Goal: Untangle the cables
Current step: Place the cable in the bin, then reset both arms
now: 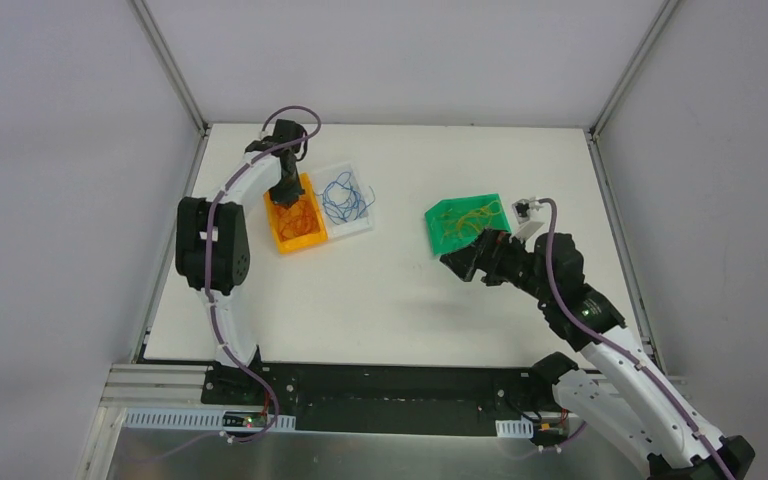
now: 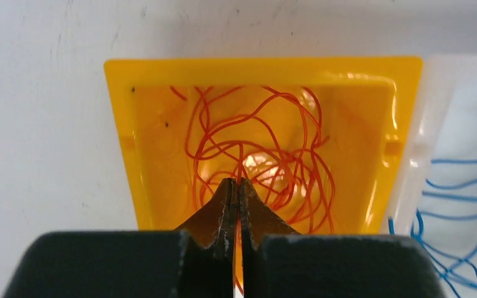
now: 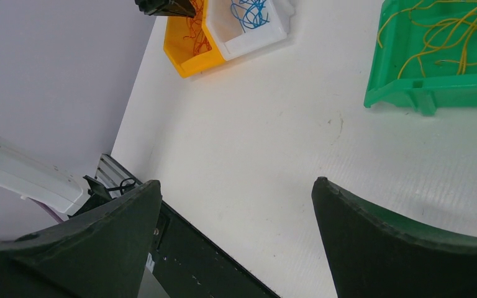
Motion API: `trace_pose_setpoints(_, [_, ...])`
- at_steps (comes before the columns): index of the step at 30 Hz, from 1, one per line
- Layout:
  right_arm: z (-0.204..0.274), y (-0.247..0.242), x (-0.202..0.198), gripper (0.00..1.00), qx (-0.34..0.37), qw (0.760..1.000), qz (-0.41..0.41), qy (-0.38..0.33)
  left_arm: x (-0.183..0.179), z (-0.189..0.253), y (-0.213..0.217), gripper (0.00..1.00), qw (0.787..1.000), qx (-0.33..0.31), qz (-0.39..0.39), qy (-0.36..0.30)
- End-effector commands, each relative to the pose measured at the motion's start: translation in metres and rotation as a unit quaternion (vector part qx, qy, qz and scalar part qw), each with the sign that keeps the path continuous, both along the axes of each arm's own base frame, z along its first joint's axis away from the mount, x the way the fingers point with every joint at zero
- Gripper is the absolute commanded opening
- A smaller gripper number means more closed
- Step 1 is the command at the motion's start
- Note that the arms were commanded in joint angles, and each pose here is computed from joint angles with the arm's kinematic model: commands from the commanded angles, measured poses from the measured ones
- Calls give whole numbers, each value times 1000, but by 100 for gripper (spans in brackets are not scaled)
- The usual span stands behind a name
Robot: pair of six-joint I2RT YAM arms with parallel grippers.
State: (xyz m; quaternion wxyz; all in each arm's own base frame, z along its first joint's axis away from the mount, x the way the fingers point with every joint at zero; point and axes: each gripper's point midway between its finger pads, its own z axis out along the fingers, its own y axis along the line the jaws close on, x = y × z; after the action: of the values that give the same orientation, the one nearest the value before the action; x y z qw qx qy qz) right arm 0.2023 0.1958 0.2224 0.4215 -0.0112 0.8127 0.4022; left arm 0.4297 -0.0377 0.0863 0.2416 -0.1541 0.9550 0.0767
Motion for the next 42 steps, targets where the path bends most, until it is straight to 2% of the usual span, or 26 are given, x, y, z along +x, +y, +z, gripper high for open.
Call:
trace_pose_setpoints(1, [30, -1, 2, 95, 12, 999, -2, -36, 33, 11, 15, 0, 997, 47, 24, -54])
trace_pose_setpoints(7, [28, -4, 2, 95, 9, 999, -9, -32, 46, -20, 11, 0, 996, 51, 6, -72])
trace_pose_setpoints(12, [16, -8, 5, 95, 0, 1000, -29, -11, 46, -19, 2, 12, 996, 25, -6, -89])
trace_pose_setpoints(14, [4, -13, 10, 95, -21, 999, -47, 8, 43, -5, -1, 22, 995, 17, -13, -102])
trace_pose_setpoints(17, [-4, -19, 16, 96, -38, 997, -68, 21, 30, 16, -5, 53, 993, 3, -18, -120])
trace_pose_setpoints(19, [-2, -20, 19, 96, -36, 996, -75, 18, 16, 26, -8, 65, 991, -13, -17, -129])
trace_pose_setpoints(22, [1, -23, 25, 96, -38, 995, -91, 16, -3, 53, -19, 78, 986, -48, -23, -158])
trace_pose_setpoints(24, [-3, -29, 31, 96, -48, 992, -115, 21, -17, 68, -28, 96, 982, -63, -34, -174])
trace_pose_setpoints(27, [-16, -56, 48, 98, -81, 977, -198, 14, -40, 83, -37, 99, 976, -75, -53, -197])
trace_pose_setpoints(31, [-28, -71, 59, 99, -128, 968, -210, -58, -69, 93, -39, 99, 964, -68, -90, -241])
trace_pose_setpoints(35, [-43, -95, 67, 99, -167, 949, -257, -77, -86, 77, -37, 99, 941, -33, -161, -295])
trace_pose_setpoints(39, [-64, -132, 79, 99, -222, 914, -331, -74, -102, 61, -19, 99, 930, -10, -136, -341])
trace_pose_setpoints(42, [-71, -154, 86, 98, -229, 894, -376, -84, -114, 43, -13, 99, 915, 15, -160, -370])
